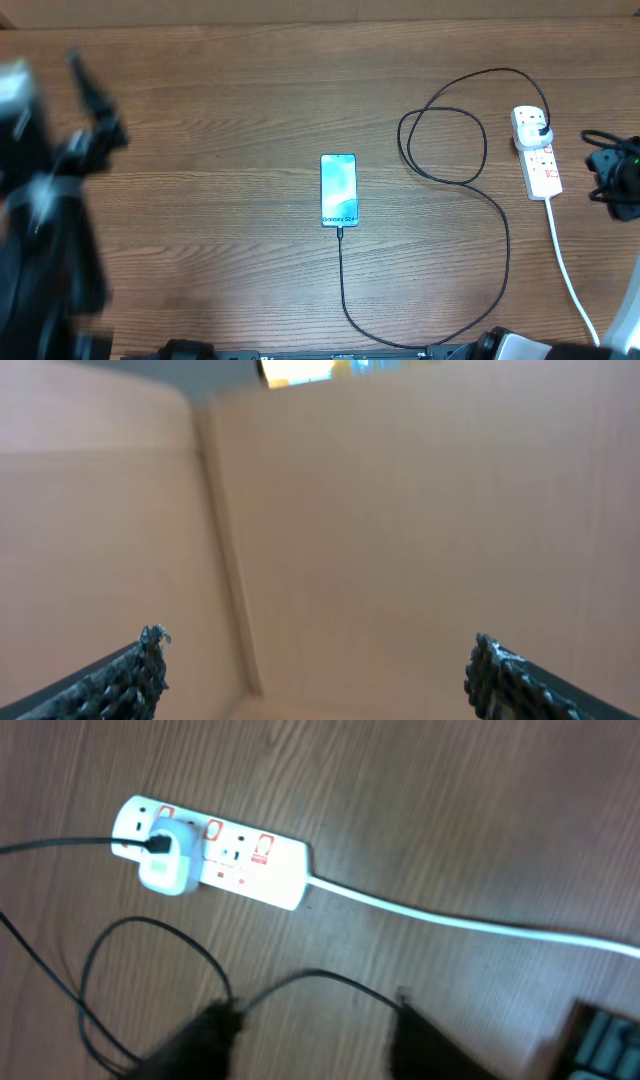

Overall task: Plug charger to phone and switch on socket
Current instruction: 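Lower the right gripper onto the power strip switch beside the adapter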

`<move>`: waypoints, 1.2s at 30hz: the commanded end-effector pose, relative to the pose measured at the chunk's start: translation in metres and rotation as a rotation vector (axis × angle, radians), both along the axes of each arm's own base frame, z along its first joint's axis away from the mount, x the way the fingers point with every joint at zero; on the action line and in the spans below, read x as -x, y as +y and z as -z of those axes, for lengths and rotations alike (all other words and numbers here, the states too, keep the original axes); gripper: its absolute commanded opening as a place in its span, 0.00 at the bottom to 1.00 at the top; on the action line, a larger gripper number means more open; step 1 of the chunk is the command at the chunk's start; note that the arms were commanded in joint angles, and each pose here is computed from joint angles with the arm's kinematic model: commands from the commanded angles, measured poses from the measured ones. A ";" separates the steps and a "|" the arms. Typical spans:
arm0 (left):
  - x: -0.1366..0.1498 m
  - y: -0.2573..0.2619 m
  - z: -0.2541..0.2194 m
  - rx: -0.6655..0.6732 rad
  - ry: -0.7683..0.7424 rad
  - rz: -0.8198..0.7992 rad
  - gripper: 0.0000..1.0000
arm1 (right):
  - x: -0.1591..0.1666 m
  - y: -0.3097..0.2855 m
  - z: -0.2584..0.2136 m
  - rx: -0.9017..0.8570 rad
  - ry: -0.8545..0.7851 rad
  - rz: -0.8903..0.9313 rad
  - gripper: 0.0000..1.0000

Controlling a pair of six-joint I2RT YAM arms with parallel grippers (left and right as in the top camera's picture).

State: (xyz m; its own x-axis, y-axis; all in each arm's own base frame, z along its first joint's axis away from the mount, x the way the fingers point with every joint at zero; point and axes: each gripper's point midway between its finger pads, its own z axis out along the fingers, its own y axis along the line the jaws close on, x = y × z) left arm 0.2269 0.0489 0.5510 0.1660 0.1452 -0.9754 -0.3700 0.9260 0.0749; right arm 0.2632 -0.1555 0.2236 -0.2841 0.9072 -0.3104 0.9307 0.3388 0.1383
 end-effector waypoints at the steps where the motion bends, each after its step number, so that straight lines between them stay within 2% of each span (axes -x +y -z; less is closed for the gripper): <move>1: 0.033 0.004 0.004 -0.009 -0.066 0.005 1.00 | -0.019 -0.001 0.022 -0.060 0.032 -0.089 0.32; 6: 0.086 0.014 -0.001 0.008 -0.184 -0.007 0.99 | -0.041 -0.006 0.066 -0.142 0.105 -0.129 0.13; 11: 0.109 0.022 0.002 0.010 -0.228 -0.052 1.00 | -0.069 0.011 0.106 -0.328 0.078 -0.204 0.04; 21: 0.094 0.036 0.021 -0.030 -0.213 -0.181 1.00 | -0.108 -0.011 0.132 -0.393 -0.040 -0.154 0.04; 29: 0.077 0.021 0.034 -0.163 -0.156 -0.106 1.00 | -0.127 -0.021 0.152 -0.419 -0.057 -0.130 0.04; 36: 0.075 0.018 0.034 -0.211 -0.135 -0.096 1.00 | -0.138 -0.023 0.164 -0.442 -0.083 -0.118 0.04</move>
